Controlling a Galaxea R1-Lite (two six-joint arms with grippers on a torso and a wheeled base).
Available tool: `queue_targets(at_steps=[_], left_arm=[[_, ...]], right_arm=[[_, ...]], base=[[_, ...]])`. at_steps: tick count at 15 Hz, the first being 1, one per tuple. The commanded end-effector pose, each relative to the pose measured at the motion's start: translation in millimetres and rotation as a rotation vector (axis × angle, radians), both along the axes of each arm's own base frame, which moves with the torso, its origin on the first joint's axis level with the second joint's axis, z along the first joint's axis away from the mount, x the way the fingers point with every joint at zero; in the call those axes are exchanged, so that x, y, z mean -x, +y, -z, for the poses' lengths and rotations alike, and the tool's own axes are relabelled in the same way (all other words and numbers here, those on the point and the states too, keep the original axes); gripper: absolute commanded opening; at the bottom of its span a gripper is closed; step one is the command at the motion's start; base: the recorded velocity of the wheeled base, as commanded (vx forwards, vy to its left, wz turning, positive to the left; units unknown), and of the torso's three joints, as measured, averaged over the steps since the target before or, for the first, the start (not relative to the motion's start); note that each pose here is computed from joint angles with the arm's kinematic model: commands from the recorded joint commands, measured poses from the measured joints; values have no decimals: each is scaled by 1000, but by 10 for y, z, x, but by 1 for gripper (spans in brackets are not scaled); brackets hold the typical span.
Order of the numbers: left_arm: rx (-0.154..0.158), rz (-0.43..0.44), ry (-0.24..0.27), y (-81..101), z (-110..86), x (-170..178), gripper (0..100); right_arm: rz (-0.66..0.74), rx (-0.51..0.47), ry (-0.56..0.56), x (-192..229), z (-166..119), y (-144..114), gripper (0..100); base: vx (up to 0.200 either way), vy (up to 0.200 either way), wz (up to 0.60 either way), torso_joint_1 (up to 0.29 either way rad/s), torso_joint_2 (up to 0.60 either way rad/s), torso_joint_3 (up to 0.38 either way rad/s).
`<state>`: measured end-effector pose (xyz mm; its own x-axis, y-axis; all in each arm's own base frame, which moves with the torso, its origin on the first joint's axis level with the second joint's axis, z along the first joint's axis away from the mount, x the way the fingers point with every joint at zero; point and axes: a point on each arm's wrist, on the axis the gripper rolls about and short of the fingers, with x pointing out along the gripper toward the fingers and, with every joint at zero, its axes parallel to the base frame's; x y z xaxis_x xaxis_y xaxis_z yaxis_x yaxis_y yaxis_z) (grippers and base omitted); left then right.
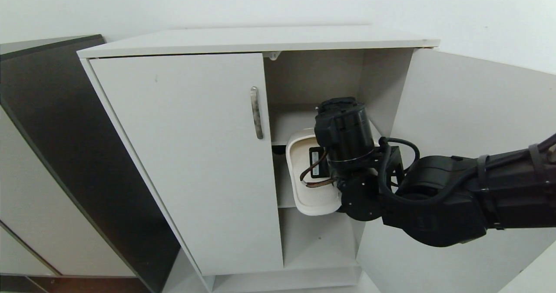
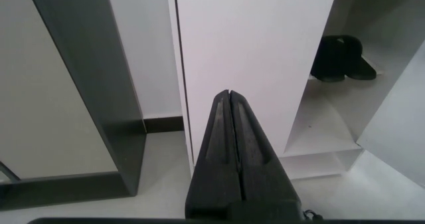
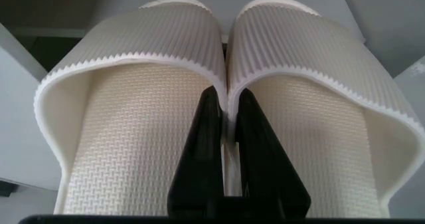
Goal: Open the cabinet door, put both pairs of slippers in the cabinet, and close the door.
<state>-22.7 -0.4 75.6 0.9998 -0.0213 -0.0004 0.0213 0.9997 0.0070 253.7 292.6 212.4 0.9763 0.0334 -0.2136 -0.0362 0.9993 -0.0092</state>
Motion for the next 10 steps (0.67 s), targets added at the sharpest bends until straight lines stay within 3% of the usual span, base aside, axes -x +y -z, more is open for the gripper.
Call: queue_targets(at_steps=[1, 10], left_arm=[[-1, 0, 0, 0, 0, 0, 0], [-2, 0, 0, 0, 0, 0, 0]], right_arm=[[3, 0, 0, -9, 4, -2, 0], [41, -18, -18, -254, -15, -10, 0]], base=[[0, 0, 0, 0, 0, 0], [200, 0, 0, 1, 4, 4]])
